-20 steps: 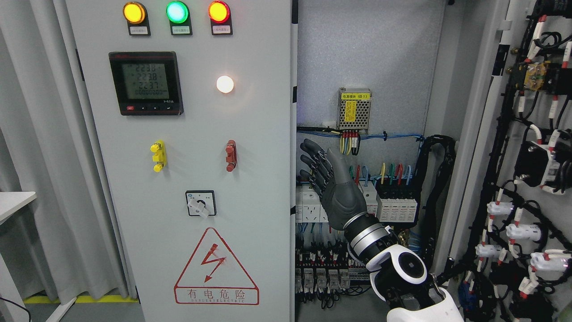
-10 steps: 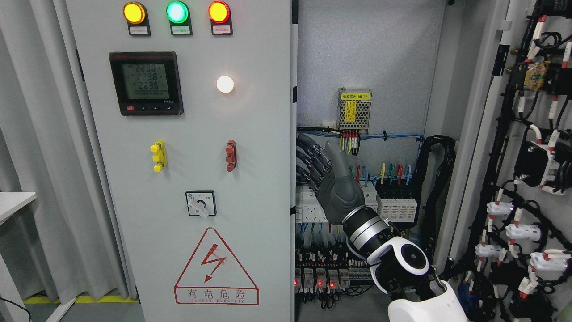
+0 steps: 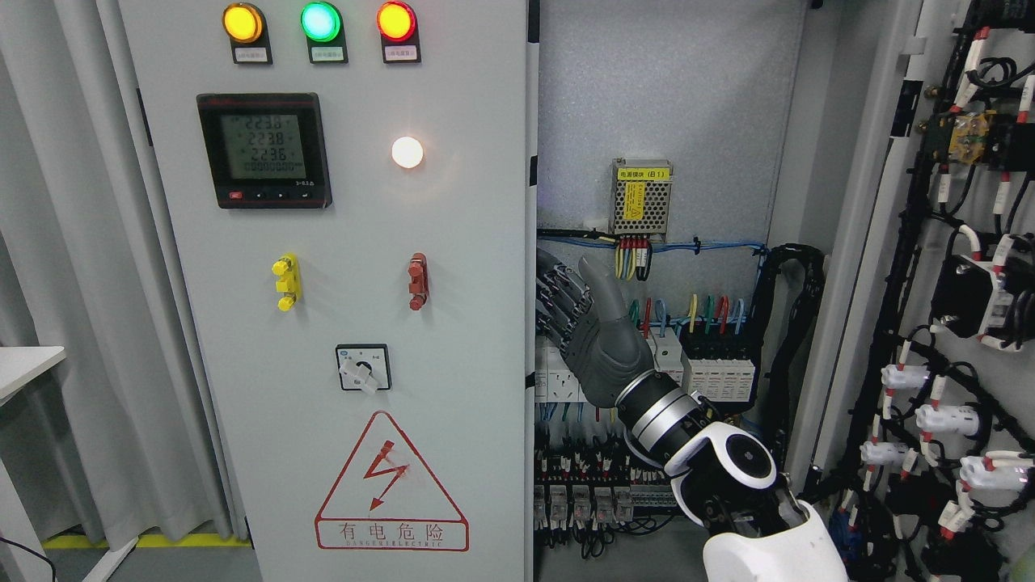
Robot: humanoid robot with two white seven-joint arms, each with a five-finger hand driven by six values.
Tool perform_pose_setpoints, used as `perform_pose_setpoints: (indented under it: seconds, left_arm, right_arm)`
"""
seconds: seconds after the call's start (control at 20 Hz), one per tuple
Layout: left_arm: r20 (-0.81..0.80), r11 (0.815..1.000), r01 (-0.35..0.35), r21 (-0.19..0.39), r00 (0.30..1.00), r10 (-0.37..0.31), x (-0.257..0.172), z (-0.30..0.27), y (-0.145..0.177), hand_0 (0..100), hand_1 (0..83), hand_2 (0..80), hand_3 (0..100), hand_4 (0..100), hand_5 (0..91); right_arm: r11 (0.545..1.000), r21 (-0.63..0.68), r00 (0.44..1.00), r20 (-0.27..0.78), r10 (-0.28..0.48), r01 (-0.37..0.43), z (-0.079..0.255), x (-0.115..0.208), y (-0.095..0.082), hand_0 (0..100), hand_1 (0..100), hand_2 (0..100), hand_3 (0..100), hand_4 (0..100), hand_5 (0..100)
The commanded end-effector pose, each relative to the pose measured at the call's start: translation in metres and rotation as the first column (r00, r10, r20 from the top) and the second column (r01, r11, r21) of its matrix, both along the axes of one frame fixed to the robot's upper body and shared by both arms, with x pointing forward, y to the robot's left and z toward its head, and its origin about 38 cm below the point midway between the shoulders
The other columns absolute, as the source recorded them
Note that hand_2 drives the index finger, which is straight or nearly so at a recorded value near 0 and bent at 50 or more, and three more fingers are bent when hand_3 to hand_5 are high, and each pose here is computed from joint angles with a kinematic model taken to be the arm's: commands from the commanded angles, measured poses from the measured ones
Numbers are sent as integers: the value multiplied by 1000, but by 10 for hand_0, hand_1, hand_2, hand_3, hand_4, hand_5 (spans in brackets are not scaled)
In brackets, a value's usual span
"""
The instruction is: Open door with both hands
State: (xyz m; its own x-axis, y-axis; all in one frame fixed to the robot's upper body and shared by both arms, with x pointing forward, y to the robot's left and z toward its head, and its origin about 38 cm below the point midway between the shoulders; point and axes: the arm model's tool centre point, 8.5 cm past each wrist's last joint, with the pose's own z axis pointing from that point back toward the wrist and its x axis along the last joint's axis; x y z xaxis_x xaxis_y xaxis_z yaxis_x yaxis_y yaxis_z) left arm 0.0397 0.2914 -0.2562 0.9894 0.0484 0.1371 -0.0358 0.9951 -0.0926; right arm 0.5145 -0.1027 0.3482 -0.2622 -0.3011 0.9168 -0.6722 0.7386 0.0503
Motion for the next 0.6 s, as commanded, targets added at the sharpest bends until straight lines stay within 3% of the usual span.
perform_pose_setpoints:
  seconds: [0.0, 0.3, 0.55]
  left_arm:
    - [24, 1000, 4, -7, 1000, -3, 9, 0, -3, 290, 0, 28, 28, 34, 0]
    - [24, 1000, 3, -4, 1000, -3, 9, 0, -3, 290, 0, 28, 28, 33, 0]
    - [24, 1000, 3, -4, 1000, -3, 9, 0, -2, 290, 0, 28, 28, 33, 0]
  right_arm:
    - [1000, 2, 1000, -9, 8, -8, -3, 4, -3, 219, 0, 0, 0, 0, 0]
    - [999, 34, 1000, 7, 12, -12, 2, 4, -17, 219, 0, 0, 0, 0, 0]
    - [998, 48, 999, 2, 42, -42, 1, 3, -17, 219, 0, 0, 0, 0, 0]
